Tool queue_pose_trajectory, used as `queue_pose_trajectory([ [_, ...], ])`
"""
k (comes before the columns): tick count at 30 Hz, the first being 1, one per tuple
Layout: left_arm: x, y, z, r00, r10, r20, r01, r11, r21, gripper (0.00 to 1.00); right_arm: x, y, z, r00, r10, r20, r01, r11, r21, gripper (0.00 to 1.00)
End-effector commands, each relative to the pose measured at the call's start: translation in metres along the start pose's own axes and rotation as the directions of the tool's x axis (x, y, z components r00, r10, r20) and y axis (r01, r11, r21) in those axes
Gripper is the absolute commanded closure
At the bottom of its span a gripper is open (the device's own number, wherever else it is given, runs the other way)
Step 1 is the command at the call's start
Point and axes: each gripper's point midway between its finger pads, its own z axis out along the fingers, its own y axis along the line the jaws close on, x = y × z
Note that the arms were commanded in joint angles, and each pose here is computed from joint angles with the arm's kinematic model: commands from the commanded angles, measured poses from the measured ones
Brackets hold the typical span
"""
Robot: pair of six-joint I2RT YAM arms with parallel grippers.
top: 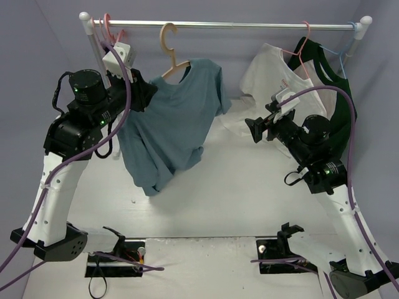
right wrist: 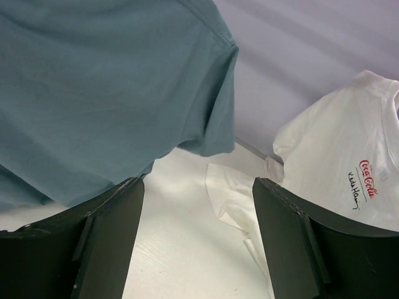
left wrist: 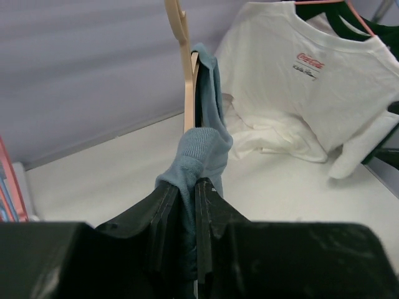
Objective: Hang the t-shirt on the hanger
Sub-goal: Place the hanger at the clothesline.
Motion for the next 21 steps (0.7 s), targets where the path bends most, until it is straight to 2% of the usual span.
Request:
queue_pose_trajectory([
  [1, -0.060, 0.012, 0.001, 0.967, -0.001, 0.256, 0.020, 0.997, -0.071, 1.00, -0.025, -0.004, 0.003, 0.995, -0.012, 0.094, 0.011, 1.000, 0.010, 0.28],
  [6, -0.082, 0.017, 0.016, 0.944, 0.012, 0.330, 0.020, 0.995, -0.094, 1.00, -0.020, -0.002, 0.005, 0.996, -0.013, 0.083, 0.013, 1.000, -0.002, 0.29],
  [10, -0.094, 0.023, 0.028, 0.937, 0.030, 0.348, 0.015, 0.992, -0.126, 1.00, -0.015, 0.001, 0.008, 0.997, -0.004, 0.075, 0.006, 1.000, -0.020, 0.29],
  [21, -0.080, 0.036, 0.086, 0.947, 0.053, 0.318, 0.001, 0.986, -0.168, 1.00, -0.005, 0.008, 0.008, 0.998, 0.019, 0.061, -0.016, 0.999, -0.045, 0.29],
])
